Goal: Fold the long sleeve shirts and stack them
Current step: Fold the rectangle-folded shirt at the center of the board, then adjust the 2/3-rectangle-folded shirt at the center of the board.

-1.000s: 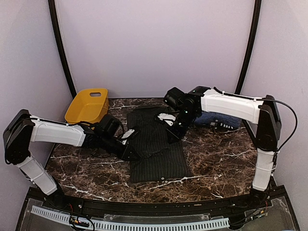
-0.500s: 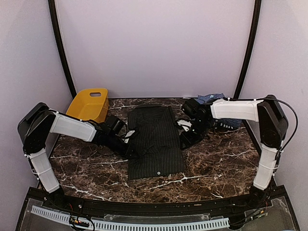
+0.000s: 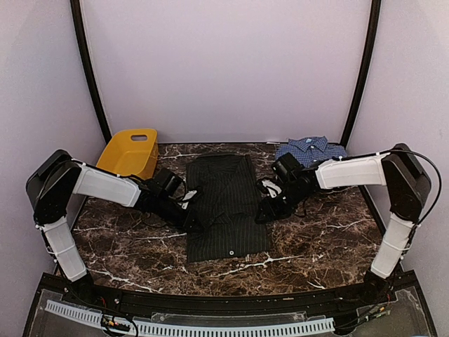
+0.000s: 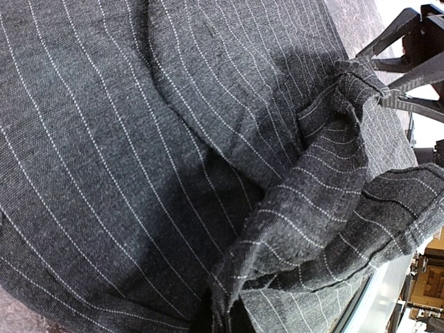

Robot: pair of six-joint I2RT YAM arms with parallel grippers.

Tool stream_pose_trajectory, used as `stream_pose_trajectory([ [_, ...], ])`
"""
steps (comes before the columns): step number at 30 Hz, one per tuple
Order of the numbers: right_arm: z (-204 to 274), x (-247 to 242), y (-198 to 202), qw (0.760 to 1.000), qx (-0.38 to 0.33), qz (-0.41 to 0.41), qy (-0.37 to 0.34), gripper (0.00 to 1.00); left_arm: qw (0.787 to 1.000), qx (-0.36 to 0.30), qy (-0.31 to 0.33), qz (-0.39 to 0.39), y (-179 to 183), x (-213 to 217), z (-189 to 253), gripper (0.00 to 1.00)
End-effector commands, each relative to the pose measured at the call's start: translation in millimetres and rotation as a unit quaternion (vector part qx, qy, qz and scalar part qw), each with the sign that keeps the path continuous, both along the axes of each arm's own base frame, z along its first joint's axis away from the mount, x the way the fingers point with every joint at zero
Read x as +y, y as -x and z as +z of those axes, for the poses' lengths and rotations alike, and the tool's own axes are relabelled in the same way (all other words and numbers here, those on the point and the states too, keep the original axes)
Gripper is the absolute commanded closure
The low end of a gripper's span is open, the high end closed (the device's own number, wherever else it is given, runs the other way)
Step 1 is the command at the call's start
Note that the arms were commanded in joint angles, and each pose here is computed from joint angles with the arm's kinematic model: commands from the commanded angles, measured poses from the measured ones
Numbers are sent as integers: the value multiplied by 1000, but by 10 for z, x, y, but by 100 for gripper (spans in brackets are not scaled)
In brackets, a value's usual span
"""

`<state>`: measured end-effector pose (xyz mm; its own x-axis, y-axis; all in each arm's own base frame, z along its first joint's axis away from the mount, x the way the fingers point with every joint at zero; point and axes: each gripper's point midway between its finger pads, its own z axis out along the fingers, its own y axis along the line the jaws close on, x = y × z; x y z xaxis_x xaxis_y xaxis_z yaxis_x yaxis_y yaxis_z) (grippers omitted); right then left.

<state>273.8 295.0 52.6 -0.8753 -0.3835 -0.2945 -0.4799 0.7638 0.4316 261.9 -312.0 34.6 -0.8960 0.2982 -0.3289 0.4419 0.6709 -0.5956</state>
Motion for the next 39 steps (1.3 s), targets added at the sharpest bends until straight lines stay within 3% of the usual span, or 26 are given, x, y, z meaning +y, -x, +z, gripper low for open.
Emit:
stream_pose_trajectory([
  [1, 4, 164, -17, 999, 6, 1, -48, 58, 1000, 0, -5, 4, -29, 15, -10, 100],
  [9, -43, 170, 35, 998, 17, 1, -56, 77, 1000, -1, -16, 8, -46, 38, -63, 100],
  [13, -6, 191, 33, 998, 13, 6, -63, 99, 1000, -6, -19, 10, -67, 46, -49, 100],
  [25, 718, 216, -228, 991, -104, 21, -82, 100, 999, -47, 22, 12, -286, 47, 543, 100],
  [39, 469, 352, -936, 982, -177, 28, -55, 97, 996, -25, -51, 62, -696, 267, 159, 100],
])
